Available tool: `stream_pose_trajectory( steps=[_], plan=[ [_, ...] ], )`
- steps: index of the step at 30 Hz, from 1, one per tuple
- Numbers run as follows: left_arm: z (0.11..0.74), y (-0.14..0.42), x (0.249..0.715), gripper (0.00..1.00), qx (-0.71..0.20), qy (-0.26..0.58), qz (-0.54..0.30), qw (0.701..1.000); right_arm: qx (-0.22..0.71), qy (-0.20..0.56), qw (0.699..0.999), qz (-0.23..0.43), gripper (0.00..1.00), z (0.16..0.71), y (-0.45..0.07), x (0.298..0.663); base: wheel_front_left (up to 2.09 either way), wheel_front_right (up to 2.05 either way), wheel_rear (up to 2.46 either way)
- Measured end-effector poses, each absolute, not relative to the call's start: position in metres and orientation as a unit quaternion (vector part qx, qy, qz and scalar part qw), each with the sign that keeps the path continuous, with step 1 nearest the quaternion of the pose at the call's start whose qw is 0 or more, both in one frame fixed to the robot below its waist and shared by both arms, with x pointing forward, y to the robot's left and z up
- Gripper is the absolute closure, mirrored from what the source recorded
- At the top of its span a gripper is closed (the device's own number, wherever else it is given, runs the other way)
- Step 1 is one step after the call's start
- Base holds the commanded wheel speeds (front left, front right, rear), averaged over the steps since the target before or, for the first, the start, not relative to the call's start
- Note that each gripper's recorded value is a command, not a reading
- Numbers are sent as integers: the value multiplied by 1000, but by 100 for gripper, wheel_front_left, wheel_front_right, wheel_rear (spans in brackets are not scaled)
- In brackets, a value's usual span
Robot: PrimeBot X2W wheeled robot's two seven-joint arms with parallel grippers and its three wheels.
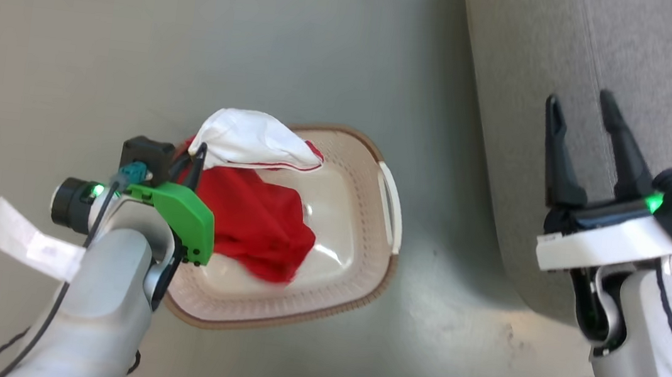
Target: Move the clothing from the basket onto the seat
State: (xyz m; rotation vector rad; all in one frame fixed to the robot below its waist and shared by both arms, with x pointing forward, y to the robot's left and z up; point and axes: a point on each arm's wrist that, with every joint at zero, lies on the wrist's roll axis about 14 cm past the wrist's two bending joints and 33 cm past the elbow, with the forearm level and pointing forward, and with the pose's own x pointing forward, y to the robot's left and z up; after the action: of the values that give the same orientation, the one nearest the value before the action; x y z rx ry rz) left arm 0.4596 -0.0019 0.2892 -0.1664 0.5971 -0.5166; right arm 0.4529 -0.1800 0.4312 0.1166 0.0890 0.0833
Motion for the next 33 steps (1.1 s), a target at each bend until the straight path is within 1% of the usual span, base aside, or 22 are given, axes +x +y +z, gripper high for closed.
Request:
stream_pose_trajectory(
  steps=[12,20,27,29,33],
  plan=[
    [379,16,462,100,-122,181,-234,947,67,30,994,75,0,454,-158,429,0,0,0],
    [445,18,457,100,-151,99,-236,955,75,15,993,91,0,473,-146,412,0,0,0],
    [501,7,447,100,-168,28,-260,950,84,5,992,99,0,486,-137,399,0,0,0],
    [530,-9,437,100,-186,-6,-290,939,84,-2,992,98,0,492,-138,393,0,0,0],
    [563,-26,425,100,-199,-45,-323,924,85,-6,992,94,0,497,-141,386,0,0,0]
  ],
)
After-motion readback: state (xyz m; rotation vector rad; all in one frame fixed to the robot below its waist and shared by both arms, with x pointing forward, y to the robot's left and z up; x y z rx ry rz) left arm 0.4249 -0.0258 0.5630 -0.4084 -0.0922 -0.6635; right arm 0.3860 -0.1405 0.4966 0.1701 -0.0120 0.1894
